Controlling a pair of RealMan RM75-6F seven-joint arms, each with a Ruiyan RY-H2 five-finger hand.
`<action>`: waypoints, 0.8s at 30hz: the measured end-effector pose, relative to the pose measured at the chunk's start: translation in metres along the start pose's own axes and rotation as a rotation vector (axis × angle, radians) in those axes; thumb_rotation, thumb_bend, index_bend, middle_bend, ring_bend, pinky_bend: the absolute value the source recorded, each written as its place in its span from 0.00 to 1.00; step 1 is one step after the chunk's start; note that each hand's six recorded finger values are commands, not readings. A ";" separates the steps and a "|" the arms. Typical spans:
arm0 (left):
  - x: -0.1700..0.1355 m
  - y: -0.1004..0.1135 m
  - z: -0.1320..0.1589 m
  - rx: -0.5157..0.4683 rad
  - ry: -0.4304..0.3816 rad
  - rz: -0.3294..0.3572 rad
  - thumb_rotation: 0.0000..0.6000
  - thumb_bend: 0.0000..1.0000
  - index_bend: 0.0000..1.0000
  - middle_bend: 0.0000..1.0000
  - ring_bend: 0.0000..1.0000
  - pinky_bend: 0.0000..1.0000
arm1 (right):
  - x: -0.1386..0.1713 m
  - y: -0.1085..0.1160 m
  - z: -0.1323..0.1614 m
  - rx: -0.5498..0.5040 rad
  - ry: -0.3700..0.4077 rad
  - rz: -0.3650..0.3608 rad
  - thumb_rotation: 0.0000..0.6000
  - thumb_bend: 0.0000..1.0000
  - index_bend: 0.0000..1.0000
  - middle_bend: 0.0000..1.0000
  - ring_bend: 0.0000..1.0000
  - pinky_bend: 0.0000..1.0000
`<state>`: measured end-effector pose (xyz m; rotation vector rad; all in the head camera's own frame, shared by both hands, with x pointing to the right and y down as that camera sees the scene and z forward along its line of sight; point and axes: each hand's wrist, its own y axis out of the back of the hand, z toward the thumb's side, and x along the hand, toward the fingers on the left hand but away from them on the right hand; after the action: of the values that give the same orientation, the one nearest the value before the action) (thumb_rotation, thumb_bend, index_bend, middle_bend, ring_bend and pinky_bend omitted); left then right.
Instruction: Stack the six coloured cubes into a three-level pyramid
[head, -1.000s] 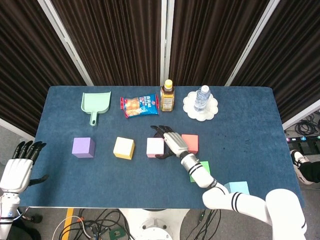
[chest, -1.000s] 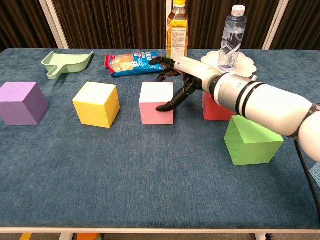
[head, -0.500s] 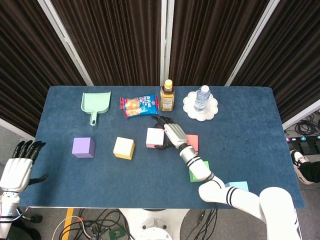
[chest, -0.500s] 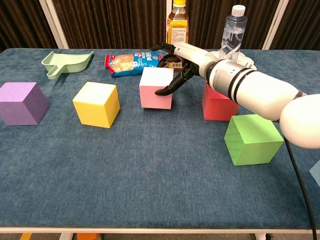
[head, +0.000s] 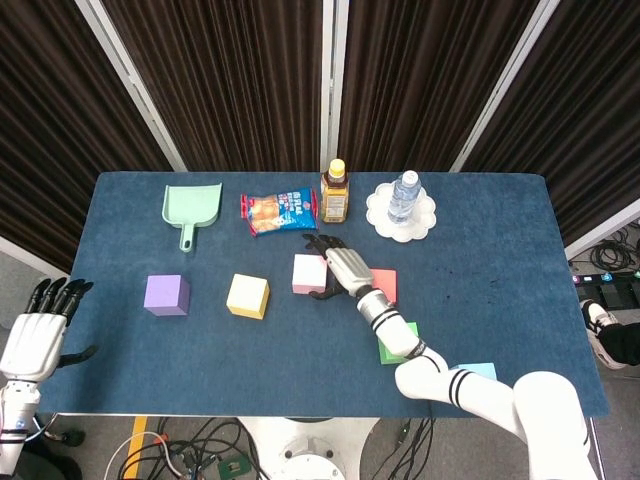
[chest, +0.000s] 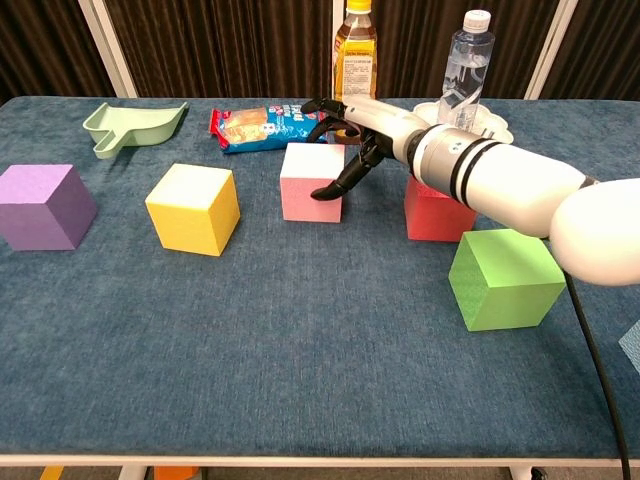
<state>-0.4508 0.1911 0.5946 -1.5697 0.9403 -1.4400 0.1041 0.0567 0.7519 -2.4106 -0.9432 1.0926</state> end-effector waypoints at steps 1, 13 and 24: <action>0.002 0.002 0.001 0.004 -0.008 0.006 1.00 0.00 0.12 0.10 0.06 0.03 | 0.001 0.001 0.001 -0.003 0.004 -0.001 1.00 0.10 0.00 0.12 0.00 0.00; 0.054 0.033 0.057 -0.052 -0.262 0.002 1.00 0.00 0.13 0.10 0.06 0.04 | 0.062 0.085 0.016 0.020 0.099 -0.132 1.00 0.10 0.00 0.10 0.00 0.00; 0.122 0.016 0.147 -0.055 -0.519 -0.170 1.00 0.00 0.16 0.12 0.06 0.04 | 0.181 0.169 -0.021 0.108 0.015 -0.296 1.00 0.10 0.00 0.10 0.00 0.00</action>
<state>-0.2951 0.0837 0.6244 -1.9715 0.5516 -1.0343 0.2818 0.0583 0.5779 -2.1066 -1.1597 0.9866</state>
